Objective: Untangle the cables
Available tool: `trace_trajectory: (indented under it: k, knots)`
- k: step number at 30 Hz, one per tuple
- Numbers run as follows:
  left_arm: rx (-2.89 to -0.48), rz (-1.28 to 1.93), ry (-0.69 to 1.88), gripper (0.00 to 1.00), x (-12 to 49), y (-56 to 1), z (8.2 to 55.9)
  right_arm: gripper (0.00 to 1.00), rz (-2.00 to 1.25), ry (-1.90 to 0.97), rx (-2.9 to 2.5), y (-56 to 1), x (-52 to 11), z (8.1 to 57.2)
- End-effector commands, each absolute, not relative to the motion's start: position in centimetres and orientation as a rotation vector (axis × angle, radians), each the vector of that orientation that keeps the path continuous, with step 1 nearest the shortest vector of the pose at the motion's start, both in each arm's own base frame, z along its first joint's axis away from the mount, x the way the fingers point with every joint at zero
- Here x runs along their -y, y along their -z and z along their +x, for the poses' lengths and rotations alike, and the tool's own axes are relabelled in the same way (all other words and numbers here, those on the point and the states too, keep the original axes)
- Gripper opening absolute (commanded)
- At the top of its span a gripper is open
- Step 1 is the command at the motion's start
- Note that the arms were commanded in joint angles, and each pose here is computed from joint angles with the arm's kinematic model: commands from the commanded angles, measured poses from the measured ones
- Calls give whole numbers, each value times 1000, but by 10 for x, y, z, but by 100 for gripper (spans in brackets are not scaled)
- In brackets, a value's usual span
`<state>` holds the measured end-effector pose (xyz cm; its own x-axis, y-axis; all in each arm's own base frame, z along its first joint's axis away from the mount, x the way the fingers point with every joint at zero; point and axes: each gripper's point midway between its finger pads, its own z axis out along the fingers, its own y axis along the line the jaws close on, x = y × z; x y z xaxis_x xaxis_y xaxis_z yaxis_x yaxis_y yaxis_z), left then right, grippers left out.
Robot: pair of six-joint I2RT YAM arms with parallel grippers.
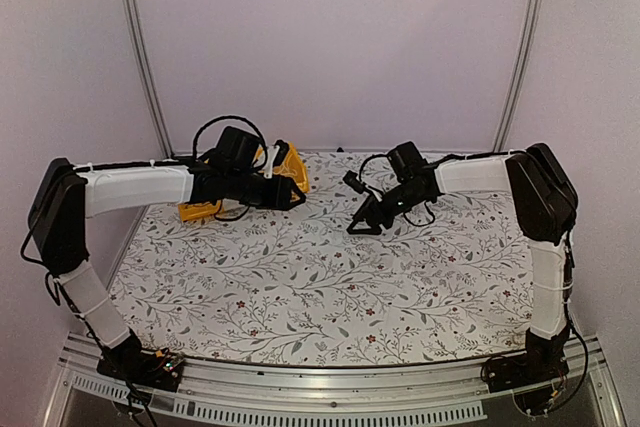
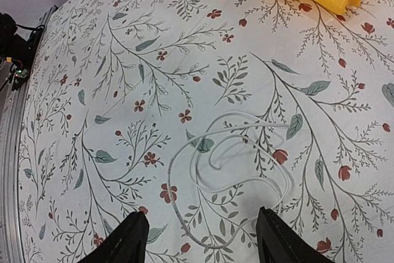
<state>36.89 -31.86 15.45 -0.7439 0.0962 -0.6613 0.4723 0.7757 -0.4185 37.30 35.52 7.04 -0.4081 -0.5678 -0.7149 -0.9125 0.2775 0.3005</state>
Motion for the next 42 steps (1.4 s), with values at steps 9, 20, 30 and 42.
trace_trajectory:
  k: [9, 20, 30, 42]
  knots:
    - [-2307, 426, 783, 53, 312, -161, 362, 36, -1406, -812, -2062, -54, -369, 383]
    - [-2318, 353, 690, 53, 290, -154, 363, 0, -1337, -784, -1767, -205, -393, 410]
    - [-2237, 61, 491, 53, 201, -190, 352, 0, -1279, -752, -1573, -269, -433, 448]
    - [-2206, -183, 372, 54, 126, -202, 296, 0, -1133, -713, -1393, -283, -481, 495]
